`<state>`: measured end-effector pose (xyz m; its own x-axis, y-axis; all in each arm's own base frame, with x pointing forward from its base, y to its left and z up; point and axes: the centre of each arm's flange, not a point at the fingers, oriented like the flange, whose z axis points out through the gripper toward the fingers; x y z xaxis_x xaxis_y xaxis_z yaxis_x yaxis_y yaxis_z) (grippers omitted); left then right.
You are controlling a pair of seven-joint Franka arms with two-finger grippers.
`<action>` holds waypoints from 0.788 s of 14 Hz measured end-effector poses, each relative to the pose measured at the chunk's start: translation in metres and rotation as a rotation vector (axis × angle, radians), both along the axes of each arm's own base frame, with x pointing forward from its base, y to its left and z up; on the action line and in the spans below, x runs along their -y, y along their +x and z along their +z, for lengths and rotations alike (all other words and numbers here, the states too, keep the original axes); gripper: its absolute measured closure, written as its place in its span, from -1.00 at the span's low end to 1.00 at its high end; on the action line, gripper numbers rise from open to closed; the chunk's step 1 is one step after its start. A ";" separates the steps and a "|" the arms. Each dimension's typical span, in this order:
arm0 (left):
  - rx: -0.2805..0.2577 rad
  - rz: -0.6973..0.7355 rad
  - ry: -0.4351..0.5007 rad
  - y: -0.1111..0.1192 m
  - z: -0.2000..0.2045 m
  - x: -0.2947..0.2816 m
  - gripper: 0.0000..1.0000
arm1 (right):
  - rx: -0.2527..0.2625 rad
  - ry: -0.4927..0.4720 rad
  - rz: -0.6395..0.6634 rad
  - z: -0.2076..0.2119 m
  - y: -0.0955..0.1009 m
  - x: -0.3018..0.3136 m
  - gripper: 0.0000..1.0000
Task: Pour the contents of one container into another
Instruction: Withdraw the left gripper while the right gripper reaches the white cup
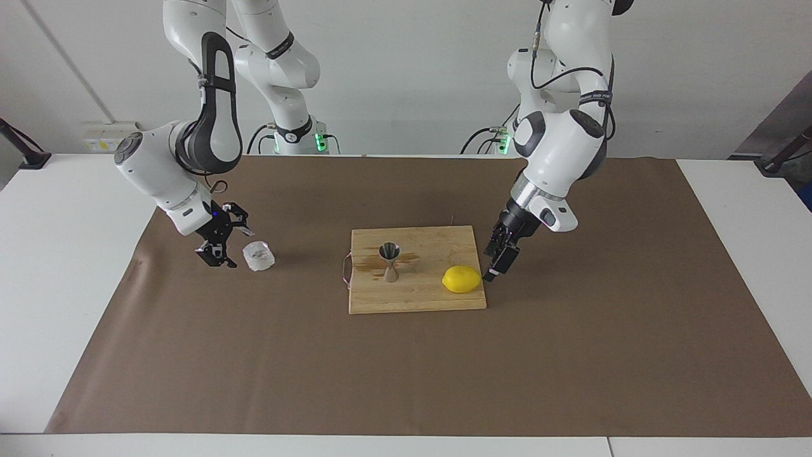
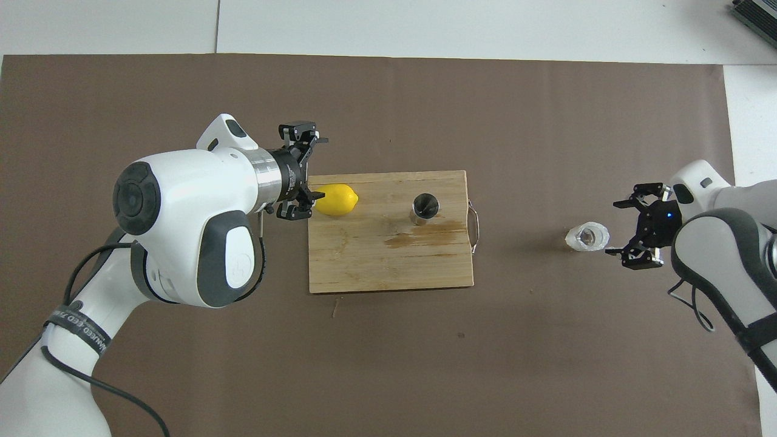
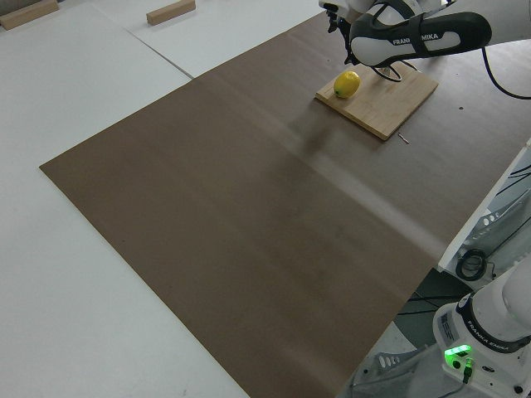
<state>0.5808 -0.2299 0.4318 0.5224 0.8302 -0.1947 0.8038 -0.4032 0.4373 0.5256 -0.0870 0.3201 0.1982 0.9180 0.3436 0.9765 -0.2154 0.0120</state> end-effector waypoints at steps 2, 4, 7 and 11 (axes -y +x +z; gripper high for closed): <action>0.055 -0.154 0.089 0.006 0.001 -0.018 -1.00 | 0.018 0.028 0.011 -0.016 -0.005 0.000 -1.00; 0.093 -0.304 0.165 0.009 0.002 -0.034 -1.00 | 0.021 0.046 0.012 -0.032 -0.005 -0.003 -1.00; 0.134 -0.516 0.315 0.015 0.000 -0.059 -1.00 | 0.004 0.060 0.012 -0.043 -0.005 -0.010 -1.00; 0.118 -0.822 0.484 0.014 -0.003 -0.088 -1.00 | 0.022 0.058 0.031 -0.043 0.001 -0.030 -0.82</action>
<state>0.5944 -0.1417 0.4289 0.9714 0.1723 0.1637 0.1508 -0.9792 0.1355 0.5262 -0.0566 0.2767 0.1614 0.9021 0.4002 0.9824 -0.1855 0.0220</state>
